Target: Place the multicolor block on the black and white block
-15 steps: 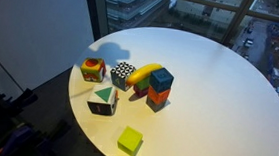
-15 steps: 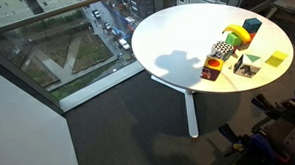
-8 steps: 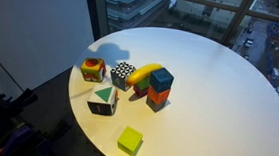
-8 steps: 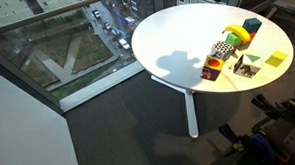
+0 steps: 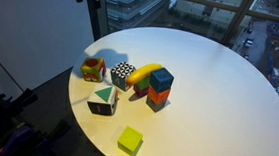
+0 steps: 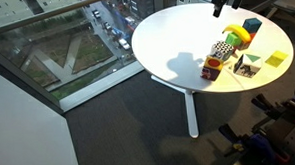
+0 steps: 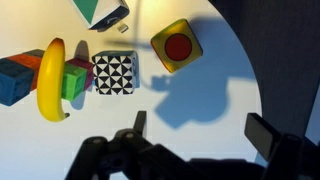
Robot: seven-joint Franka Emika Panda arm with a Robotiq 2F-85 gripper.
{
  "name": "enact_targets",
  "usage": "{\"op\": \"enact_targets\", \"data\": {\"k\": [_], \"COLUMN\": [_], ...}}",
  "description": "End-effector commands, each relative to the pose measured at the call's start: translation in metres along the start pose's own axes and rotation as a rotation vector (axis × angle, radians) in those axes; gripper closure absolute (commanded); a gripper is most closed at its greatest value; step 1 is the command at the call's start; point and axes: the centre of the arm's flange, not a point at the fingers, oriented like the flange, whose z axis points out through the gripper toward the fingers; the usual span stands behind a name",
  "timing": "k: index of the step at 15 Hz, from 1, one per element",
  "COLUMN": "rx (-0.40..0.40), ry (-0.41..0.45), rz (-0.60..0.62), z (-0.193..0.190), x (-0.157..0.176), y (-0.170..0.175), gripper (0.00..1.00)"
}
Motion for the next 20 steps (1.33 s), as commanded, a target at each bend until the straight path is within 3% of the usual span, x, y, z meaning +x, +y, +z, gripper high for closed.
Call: {"op": "enact_targets", "data": {"k": [1,7,20], "rx": [0.052,0.044,-0.023], "ry": [0.013,-0.060,-0.064], "rz": [-0.047,-0.029,-0.112], "z": [0.019,0.061,0.160], "x": [-0.010,-0.015,-0.027], "y": [0.011,0.014,-0.010], "gripper": [0.00,0.00,0.00]}}
